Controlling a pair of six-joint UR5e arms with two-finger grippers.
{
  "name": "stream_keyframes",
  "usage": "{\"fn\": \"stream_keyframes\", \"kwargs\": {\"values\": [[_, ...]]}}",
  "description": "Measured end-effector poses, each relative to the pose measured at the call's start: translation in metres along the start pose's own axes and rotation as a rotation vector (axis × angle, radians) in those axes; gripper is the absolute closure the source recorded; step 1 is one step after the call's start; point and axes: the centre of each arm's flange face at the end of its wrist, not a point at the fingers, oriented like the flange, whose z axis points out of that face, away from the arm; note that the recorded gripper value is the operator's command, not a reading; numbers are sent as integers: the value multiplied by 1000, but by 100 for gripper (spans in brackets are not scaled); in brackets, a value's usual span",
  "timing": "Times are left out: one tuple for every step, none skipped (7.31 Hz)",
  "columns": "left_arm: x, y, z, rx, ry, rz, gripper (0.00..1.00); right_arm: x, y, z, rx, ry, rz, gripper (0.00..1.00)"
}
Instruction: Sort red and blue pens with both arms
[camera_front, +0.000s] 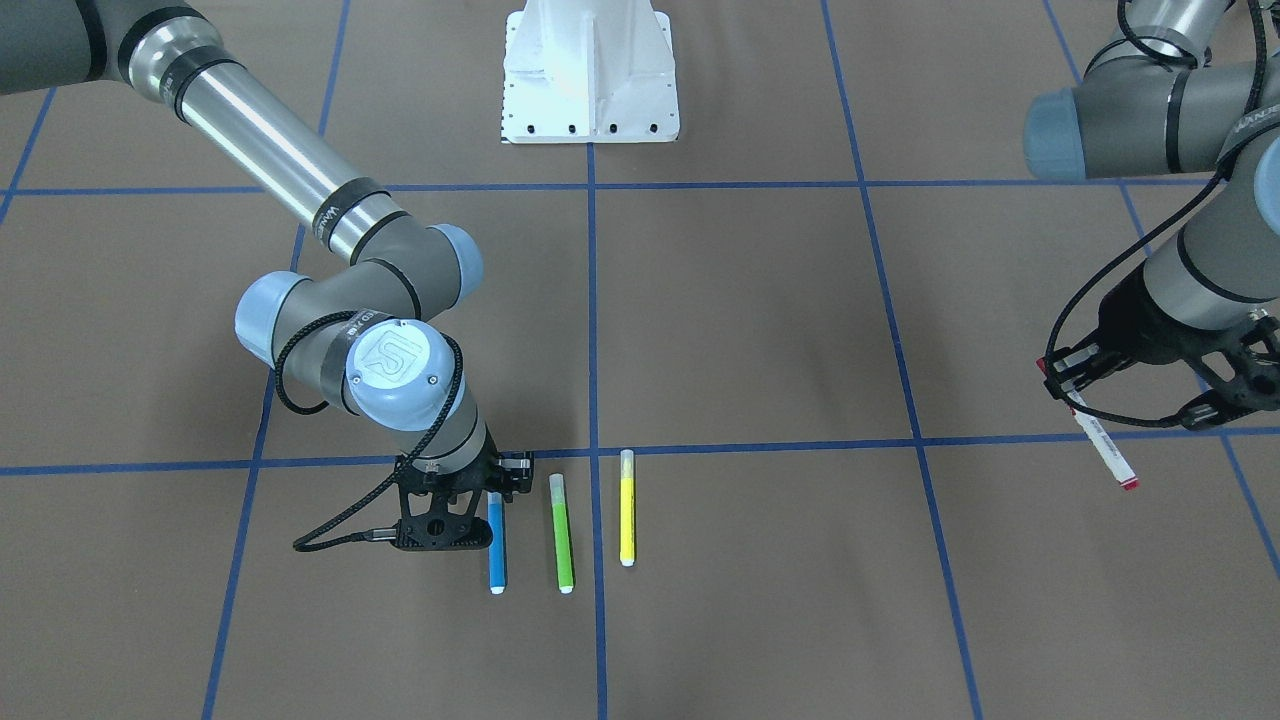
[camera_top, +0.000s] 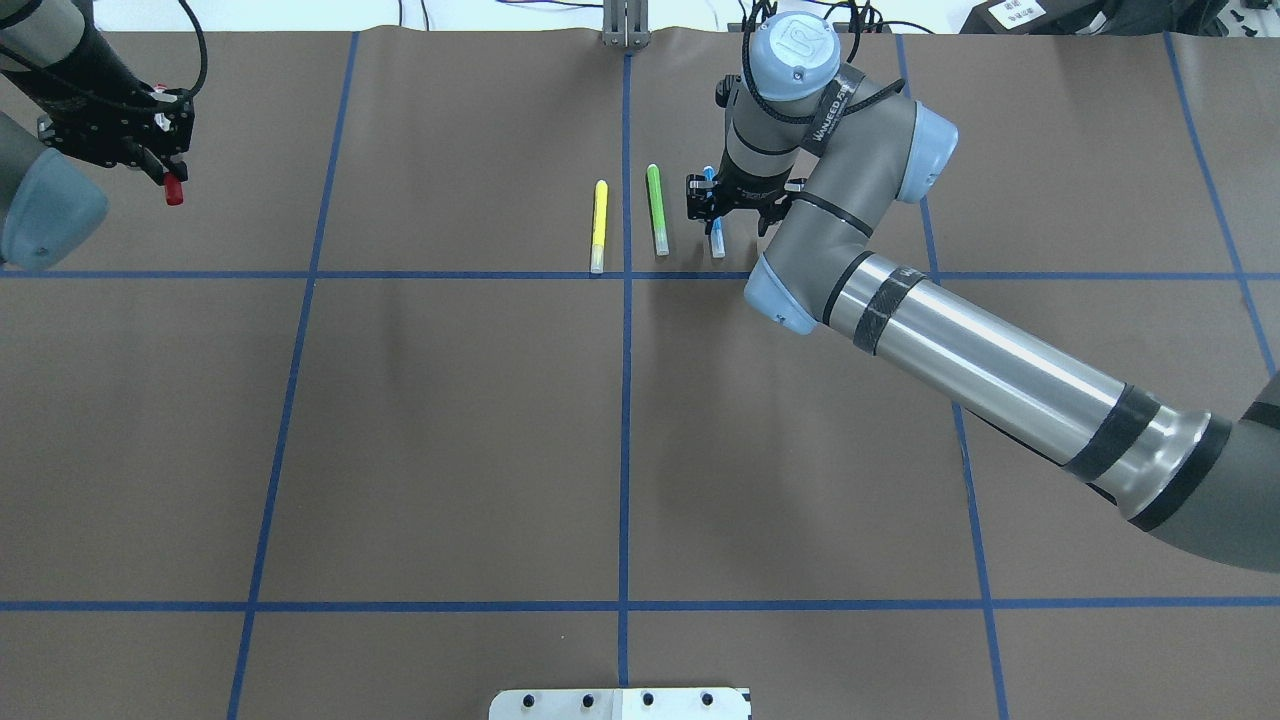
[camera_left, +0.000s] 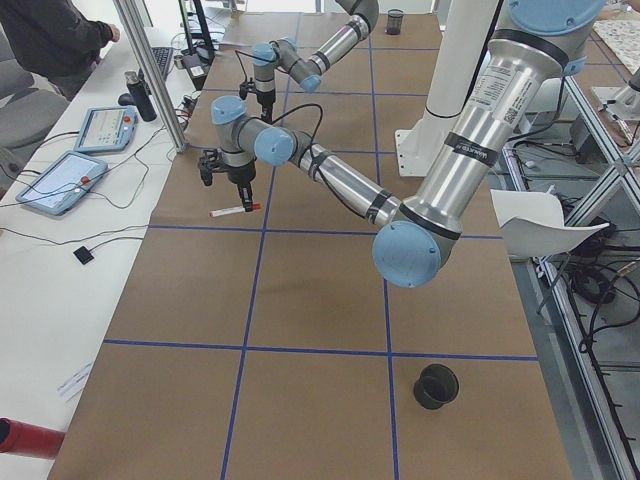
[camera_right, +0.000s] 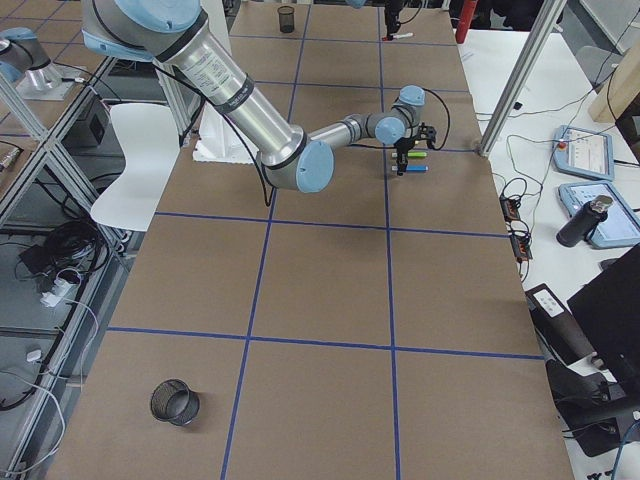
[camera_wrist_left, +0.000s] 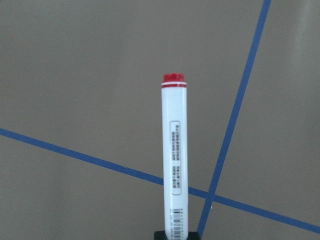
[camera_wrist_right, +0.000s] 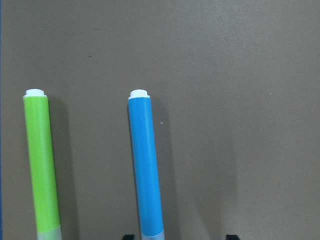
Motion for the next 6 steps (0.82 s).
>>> {"fn": "stream_keyframes", "kwargs": {"values": [[-8, 0, 4, -5, -6, -7, 100, -2, 1, 3, -4, 3, -6, 39], [-14, 0, 7, -9, -10, -13, 100, -3, 2, 5, -7, 6, -11, 46], [-17, 0, 8, -10, -11, -15, 100, -3, 2, 7, -9, 8, -15, 61], [-18, 0, 8, -10, -12, -15, 100, -4, 2, 7, -9, 8, -16, 80], [-18, 0, 8, -10, -11, -16, 100, -4, 2, 7, -10, 9, -13, 100], [-18, 0, 8, -10, -11, -15, 100, -4, 2, 7, -10, 10, -8, 100]]}}
